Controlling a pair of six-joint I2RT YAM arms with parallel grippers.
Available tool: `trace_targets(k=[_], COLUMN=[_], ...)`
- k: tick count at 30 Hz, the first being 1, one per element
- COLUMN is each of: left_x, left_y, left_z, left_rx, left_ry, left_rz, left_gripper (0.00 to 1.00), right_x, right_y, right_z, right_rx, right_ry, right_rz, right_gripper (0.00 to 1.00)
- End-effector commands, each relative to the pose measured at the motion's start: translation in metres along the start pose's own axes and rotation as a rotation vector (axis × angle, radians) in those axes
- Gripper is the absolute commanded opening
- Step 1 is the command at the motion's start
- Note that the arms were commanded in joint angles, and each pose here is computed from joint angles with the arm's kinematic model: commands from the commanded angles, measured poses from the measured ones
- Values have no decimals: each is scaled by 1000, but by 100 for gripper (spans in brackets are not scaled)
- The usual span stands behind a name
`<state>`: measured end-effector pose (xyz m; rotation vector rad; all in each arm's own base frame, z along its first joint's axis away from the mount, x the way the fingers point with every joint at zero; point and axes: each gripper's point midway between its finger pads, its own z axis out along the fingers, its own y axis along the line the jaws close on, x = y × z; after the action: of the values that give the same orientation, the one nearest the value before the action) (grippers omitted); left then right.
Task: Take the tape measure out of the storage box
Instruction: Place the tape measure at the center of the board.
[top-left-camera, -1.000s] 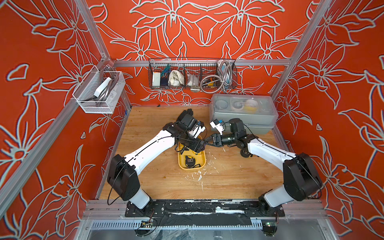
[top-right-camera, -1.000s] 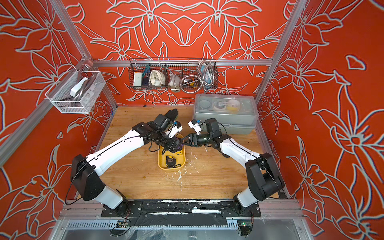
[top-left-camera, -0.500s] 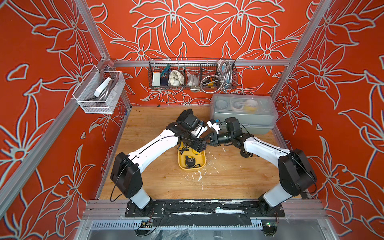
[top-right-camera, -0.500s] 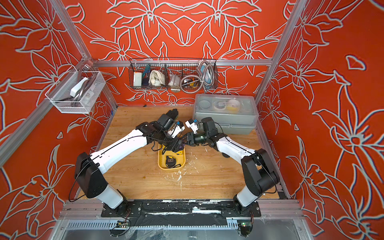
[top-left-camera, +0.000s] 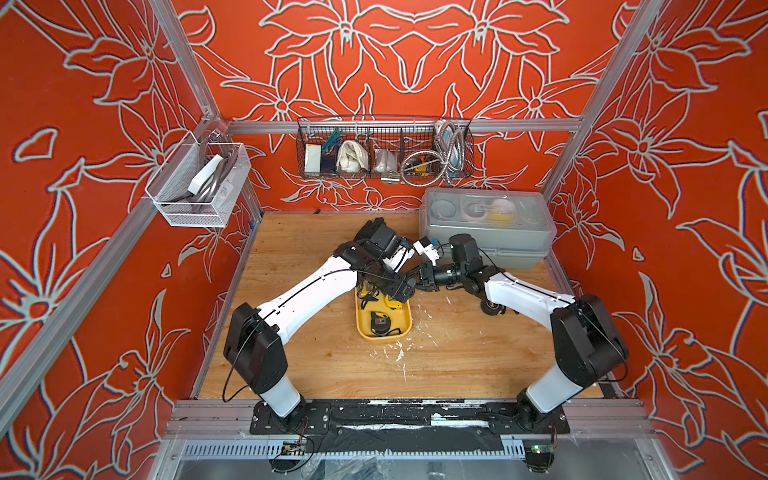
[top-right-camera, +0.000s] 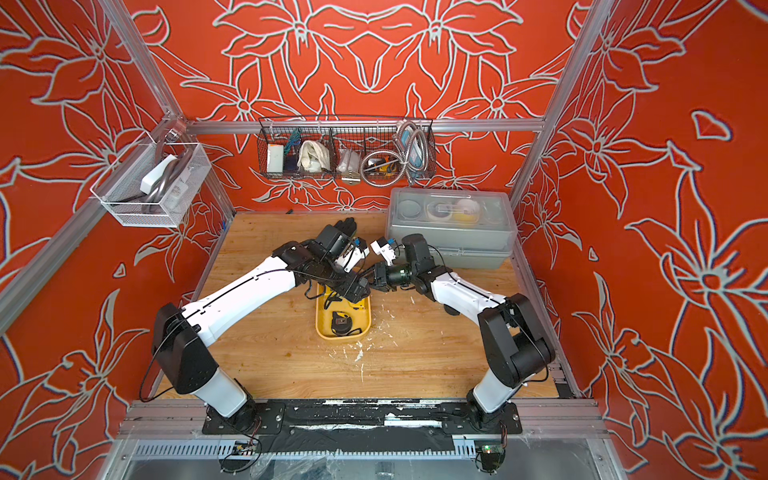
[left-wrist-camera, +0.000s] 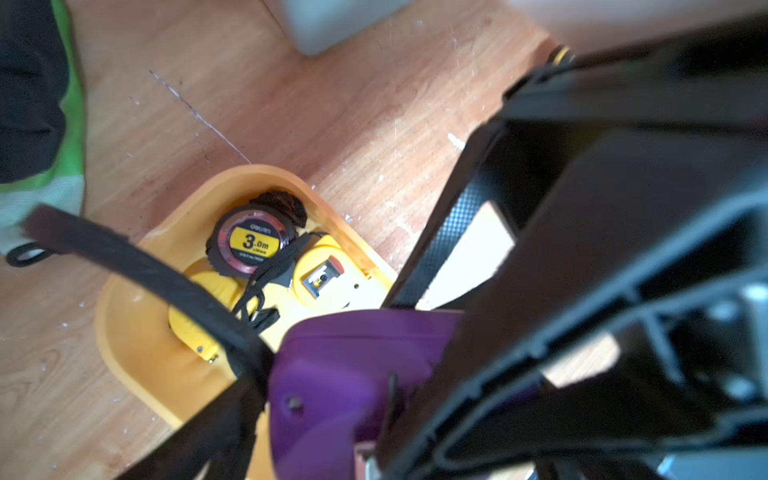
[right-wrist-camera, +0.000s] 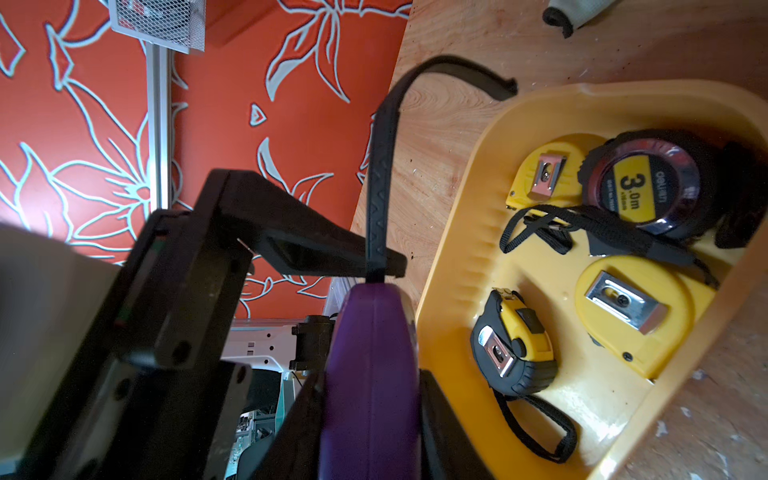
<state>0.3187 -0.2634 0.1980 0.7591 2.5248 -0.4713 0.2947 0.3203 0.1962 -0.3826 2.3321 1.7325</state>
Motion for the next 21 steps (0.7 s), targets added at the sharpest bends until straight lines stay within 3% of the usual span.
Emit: trace_targets(k=[1, 6, 8, 13, 21], left_x=[-27, -19, -2, 37, 63], left_y=[2, 18, 25, 32, 37], left_z=[-43, -57, -42, 11, 63], left_rx=[1, -59, -82, -69, -55], left_ry=[-139, -128, -43, 195, 353], left_rz=[-24, -76, -96, -143, -206], left_gripper=[99, 99, 99, 99, 99], right_x=[-14, -31, -27, 12, 66], right_y=[0, -27, -45, -88, -150], right_z=[-20, -72, -99, -139, -152], right_rx=[-31, 33, 120, 369, 455], right_ry=[-62, -200, -247, -230, -251], right_rz=[-2, 55, 74, 97, 218], right_gripper=[23, 23, 23, 24, 26])
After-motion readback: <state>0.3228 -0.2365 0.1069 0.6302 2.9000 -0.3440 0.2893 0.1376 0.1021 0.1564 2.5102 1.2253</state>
